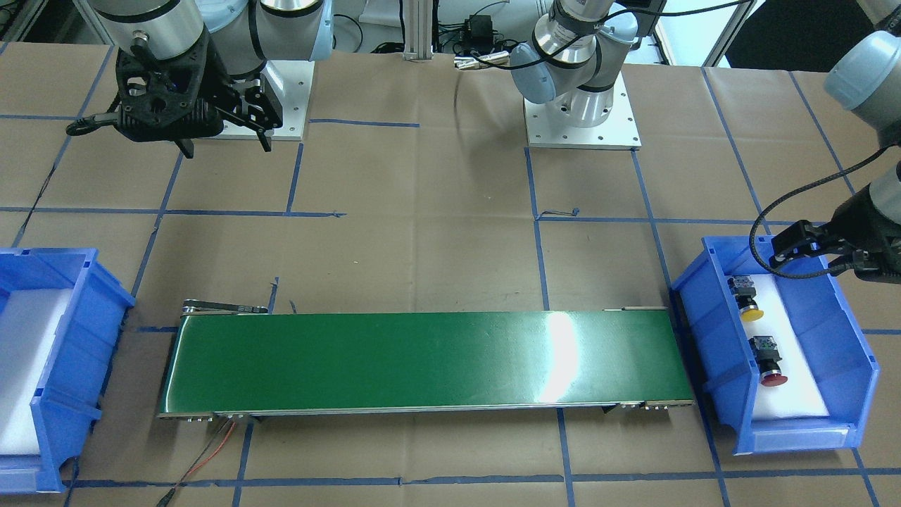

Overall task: Transport two buttons from left to right
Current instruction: 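Lower the left gripper onto the yellow-capped button and close on it, then lift the yellow button and carry it over the conveyor belt, then lower the yellow button onto the belt and open the left gripper, then move the left gripper back into the bin and grasp the red-capped button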

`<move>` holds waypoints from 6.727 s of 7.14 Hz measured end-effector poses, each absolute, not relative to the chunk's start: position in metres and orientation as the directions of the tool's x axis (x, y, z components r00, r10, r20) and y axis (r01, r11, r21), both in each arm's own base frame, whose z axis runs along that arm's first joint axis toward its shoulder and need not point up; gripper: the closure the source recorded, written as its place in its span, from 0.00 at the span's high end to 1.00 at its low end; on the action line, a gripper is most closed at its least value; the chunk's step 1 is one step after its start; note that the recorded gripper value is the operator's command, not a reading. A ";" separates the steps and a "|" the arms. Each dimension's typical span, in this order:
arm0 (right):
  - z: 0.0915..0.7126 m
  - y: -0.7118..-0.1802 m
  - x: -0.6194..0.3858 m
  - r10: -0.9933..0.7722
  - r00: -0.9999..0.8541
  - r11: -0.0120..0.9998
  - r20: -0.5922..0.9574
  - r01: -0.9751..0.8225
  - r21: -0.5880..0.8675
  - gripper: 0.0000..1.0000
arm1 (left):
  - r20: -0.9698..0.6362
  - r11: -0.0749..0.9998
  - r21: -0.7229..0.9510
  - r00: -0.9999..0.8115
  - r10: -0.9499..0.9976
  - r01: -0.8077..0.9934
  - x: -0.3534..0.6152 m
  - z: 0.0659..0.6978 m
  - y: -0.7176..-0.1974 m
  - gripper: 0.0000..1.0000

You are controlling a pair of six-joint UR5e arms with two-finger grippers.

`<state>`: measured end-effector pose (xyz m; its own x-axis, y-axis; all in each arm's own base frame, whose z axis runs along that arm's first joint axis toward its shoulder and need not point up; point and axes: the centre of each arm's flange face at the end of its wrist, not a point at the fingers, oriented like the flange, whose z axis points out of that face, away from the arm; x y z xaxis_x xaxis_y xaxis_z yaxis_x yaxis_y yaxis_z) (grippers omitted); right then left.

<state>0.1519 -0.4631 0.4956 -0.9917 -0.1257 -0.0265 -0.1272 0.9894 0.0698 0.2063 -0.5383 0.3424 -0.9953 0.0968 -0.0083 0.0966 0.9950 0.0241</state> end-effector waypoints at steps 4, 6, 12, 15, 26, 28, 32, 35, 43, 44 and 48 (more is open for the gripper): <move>0.502 -0.465 0.153 -0.127 -0.991 0.991 -0.035 -0.128 0.027 1.00 | -0.014 0.997 0.016 -0.997 0.073 0.072 0.208 0.273 -0.542 0.99; 0.502 -0.465 0.153 -0.127 -0.991 0.991 -0.035 -0.128 0.025 1.00 | -0.016 0.998 0.010 -0.998 0.062 0.061 0.205 0.240 -0.538 0.99; 0.500 -0.466 0.153 -0.127 -0.991 0.991 -0.034 -0.128 0.032 1.00 | -0.013 0.998 0.021 -0.998 0.059 0.059 0.207 0.209 -0.538 0.22; 0.499 -0.466 0.153 -0.127 -0.991 0.991 -0.034 -0.128 0.034 1.00 | -0.014 0.998 0.023 -0.998 0.058 0.058 0.208 0.215 -0.539 0.00; 0.500 -0.466 0.151 -0.124 -0.992 0.991 -0.033 -0.126 0.037 1.00 | -0.031 0.999 0.028 -0.999 0.043 0.042 0.049 0.405 -0.621 0.00; 0.499 -0.466 0.150 -0.123 -0.992 0.992 -0.033 -0.124 0.039 1.00 | -0.039 0.999 0.040 -0.999 0.022 0.020 -0.017 0.378 -0.630 0.00; 0.498 -0.467 0.150 -0.122 -0.992 0.992 -0.034 -0.123 0.041 1.00 | -0.046 0.999 0.034 -0.999 0.023 0.022 -0.058 0.288 -0.642 0.00; 0.498 -0.467 0.150 -0.122 -0.992 0.992 -0.035 -0.123 0.042 1.00 | -0.056 1.000 -0.020 -0.998 0.018 0.019 -0.059 0.253 -0.631 0.93; 0.499 -0.466 0.150 -0.122 -0.992 0.992 -0.033 -0.123 0.041 1.00 | -0.052 0.999 -0.050 -0.999 0.011 0.014 -0.061 0.356 -0.627 1.00; 0.499 -0.466 0.150 -0.122 -0.992 0.992 -0.033 -0.123 0.041 1.00 | -0.049 0.999 -0.036 -0.999 0.017 0.018 -0.061 0.389 -0.627 1.00; 0.498 -0.466 0.150 -0.123 -0.992 0.991 -0.034 -0.124 0.042 1.00 | -0.048 0.999 -0.009 -0.998 0.035 0.035 -0.034 0.416 -0.635 1.00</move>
<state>0.1505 -0.4659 0.4984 -0.9919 -0.1226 -0.0340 -0.1240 0.9914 0.0420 -0.0339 -0.6353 0.4164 -0.9983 0.0350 -0.0475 0.0355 0.9993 -0.0094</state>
